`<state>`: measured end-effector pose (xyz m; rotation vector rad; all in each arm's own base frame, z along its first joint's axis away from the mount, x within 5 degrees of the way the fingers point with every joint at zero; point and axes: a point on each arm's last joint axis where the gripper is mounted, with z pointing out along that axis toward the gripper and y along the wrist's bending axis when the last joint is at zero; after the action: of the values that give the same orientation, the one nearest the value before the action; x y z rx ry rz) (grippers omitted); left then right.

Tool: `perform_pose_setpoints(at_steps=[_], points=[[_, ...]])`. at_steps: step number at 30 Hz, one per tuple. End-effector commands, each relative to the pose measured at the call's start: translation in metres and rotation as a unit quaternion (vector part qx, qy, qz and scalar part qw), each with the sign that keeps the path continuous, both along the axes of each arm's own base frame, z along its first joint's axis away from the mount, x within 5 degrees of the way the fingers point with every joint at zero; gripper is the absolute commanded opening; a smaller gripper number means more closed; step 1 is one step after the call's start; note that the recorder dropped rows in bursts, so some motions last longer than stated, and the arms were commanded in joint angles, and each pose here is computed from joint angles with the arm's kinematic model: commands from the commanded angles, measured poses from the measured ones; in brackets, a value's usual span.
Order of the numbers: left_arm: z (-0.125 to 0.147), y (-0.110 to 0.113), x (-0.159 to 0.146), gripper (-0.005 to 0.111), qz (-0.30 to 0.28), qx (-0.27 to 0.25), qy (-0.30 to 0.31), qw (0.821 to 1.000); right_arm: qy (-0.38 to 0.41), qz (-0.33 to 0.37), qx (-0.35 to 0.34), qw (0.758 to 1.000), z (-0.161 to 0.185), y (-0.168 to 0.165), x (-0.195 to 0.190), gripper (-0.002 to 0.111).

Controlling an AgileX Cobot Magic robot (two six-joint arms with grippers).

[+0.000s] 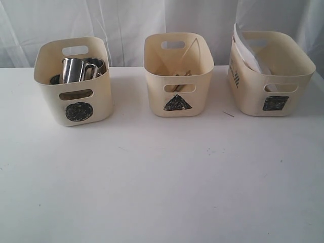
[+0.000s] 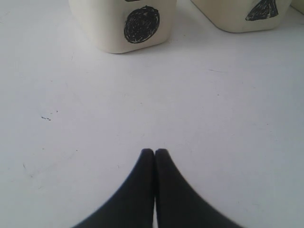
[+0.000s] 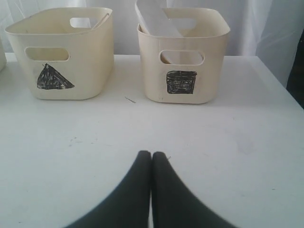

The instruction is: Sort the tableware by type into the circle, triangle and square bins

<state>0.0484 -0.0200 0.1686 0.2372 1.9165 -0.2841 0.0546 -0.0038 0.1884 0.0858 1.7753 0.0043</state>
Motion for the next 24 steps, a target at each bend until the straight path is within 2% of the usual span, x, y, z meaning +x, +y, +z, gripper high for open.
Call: perform_pose_setpoints(at_steps=[1, 11, 20, 24], points=[[-0.0015, 0.0000, -0.0002, 0.000, 0.002, -0.003, 0.003, 1.000, -0.001, -0.002, 0.003, 1.000, -0.0016, -0.0001, -0.0002, 0.000], [-0.0015, 0.0000, -0.0002, 0.000, 0.002, -0.003, 0.003, 1.000, 0.021, -0.003, -0.002, 1.000, -0.0054, -0.0006, -0.0011, 0.000], [-0.0015, 0.0000, -0.0002, 0.000, 0.002, -0.003, 0.003, 1.000, 0.027, 0.016, -0.080, 0.996, -0.0059, -0.0004, -0.0012, 0.000], [-0.0015, 0.0000, -0.0002, 0.000, 0.002, -0.003, 0.003, 1.000, 0.027, 0.017, -0.085, 0.996, -0.0059, -0.0005, -0.0012, 0.000]])
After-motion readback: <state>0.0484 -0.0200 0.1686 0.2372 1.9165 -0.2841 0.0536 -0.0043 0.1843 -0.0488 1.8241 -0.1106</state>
